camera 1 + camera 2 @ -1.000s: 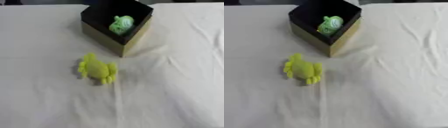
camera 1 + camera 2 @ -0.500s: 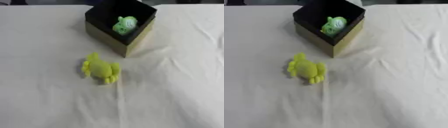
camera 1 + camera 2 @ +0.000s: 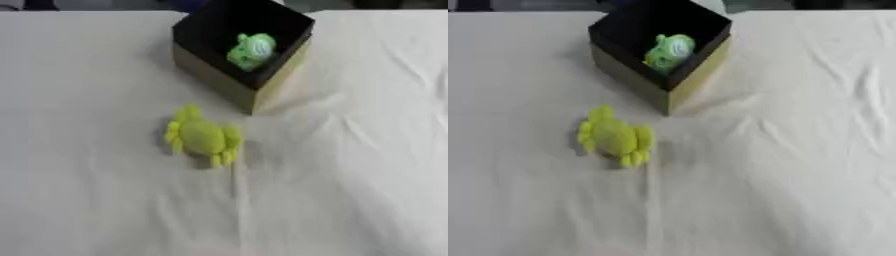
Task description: Pick up objects on the table and place them in the box.
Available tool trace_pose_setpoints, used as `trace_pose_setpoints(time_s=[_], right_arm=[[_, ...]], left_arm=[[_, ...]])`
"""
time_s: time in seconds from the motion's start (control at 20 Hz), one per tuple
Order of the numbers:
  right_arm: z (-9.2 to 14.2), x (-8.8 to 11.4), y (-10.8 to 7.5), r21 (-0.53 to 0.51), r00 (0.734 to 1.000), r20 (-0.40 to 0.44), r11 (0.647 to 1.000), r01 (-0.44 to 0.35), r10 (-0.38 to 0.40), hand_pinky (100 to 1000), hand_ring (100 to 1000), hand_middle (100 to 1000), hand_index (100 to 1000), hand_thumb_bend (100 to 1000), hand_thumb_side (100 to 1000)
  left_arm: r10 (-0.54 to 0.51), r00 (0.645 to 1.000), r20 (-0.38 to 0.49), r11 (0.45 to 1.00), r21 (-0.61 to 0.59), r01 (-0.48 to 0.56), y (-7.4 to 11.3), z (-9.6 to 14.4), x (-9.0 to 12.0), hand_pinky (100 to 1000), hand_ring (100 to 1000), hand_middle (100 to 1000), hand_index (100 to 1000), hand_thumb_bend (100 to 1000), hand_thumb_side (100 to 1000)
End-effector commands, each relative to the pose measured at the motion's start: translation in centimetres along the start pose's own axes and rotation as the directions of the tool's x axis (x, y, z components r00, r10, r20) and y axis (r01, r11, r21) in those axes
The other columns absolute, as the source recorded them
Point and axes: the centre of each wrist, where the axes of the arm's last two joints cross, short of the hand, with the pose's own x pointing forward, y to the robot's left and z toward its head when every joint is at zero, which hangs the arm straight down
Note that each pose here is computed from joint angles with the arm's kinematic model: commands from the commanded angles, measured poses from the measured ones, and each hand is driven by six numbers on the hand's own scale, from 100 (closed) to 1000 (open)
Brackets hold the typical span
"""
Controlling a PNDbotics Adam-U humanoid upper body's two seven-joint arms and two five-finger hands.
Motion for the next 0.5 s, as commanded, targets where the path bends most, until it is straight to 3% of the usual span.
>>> trace_pose_setpoints(time_s=[0.05, 0.5], right_arm=[[-0.52, 0.34, -0.43, -0.008, 1.000, 0.027, 1.000, -0.006, 0.007, 841, 710, 684, 801, 100, 1000], [-0.60, 0.35, -0.47, -0.009, 0.999, 0.030, 1.000, -0.009, 0.010, 841, 710, 685, 801, 100, 1000]], left_arm=[[-0.012, 1.000, 0.029, 1.000, 0.015, 0.012, 0.60, -0.65, 0.38, 718, 811, 773, 839, 300, 1000], [-0.017, 0.999, 0.031, 1.000, 0.017, 0.017, 0.63, -0.69, 0.38, 717, 811, 772, 838, 302, 1000]])
